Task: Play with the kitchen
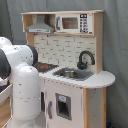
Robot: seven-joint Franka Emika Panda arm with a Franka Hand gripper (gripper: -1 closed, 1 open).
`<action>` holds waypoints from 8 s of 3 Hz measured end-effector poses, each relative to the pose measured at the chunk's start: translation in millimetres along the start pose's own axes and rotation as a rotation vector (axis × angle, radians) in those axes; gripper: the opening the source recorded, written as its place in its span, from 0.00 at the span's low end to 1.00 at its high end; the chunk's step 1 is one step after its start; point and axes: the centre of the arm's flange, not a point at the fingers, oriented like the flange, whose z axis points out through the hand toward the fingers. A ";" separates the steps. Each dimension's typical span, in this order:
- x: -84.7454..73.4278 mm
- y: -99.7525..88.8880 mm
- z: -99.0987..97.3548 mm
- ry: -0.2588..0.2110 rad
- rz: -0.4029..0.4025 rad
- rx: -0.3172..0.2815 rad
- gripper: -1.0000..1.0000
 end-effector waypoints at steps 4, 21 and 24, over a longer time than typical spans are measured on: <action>10.5 -51.4 54.5 -0.031 -0.062 -0.261 1.00; -10.4 -125.7 190.7 0.214 0.870 -0.139 0.00; -10.3 -125.8 190.4 0.224 0.967 -0.131 1.00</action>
